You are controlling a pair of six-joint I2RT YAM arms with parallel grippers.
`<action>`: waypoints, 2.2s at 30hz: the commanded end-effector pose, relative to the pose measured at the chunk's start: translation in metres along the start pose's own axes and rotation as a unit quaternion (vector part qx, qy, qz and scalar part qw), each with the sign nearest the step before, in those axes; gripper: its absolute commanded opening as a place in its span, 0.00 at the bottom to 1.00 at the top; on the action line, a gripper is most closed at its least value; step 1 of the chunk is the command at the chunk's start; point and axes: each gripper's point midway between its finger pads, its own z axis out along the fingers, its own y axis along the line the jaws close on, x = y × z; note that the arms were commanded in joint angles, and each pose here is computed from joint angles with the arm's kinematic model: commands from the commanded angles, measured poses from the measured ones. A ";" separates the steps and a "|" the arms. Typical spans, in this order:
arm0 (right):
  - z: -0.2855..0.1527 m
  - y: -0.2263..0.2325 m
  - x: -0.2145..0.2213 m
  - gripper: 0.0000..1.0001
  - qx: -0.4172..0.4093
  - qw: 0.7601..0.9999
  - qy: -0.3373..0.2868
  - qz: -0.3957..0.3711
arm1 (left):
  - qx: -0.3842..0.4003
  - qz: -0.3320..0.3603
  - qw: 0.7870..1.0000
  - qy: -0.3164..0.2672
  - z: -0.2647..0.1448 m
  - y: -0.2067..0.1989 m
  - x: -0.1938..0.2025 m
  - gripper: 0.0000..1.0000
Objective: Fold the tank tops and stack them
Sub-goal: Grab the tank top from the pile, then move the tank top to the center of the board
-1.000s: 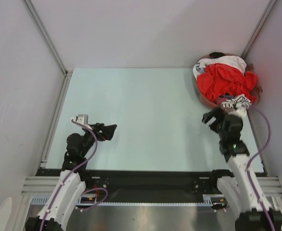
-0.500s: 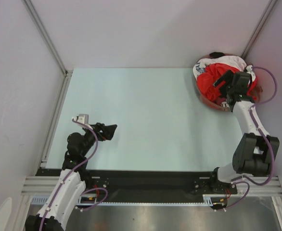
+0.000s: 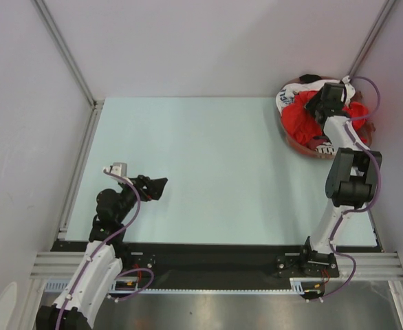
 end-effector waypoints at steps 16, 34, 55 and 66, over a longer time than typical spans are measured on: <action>-0.173 0.197 -0.086 0.00 -0.215 0.955 -0.149 -0.138 | 0.013 0.016 1.000 -0.010 0.002 -0.005 -0.006 1.00; -0.492 0.270 -0.068 0.00 -0.525 0.818 -0.170 -0.163 | 0.022 0.021 0.999 -0.021 -0.002 -0.010 -0.011 1.00; -0.410 0.398 0.110 0.00 -0.551 0.810 -0.030 -0.201 | 0.124 0.040 0.989 -0.069 -0.016 -0.053 -0.024 1.00; -0.311 0.392 0.133 0.82 -0.489 0.835 0.051 -0.249 | 0.057 -0.012 0.997 0.054 0.020 -0.030 0.016 1.00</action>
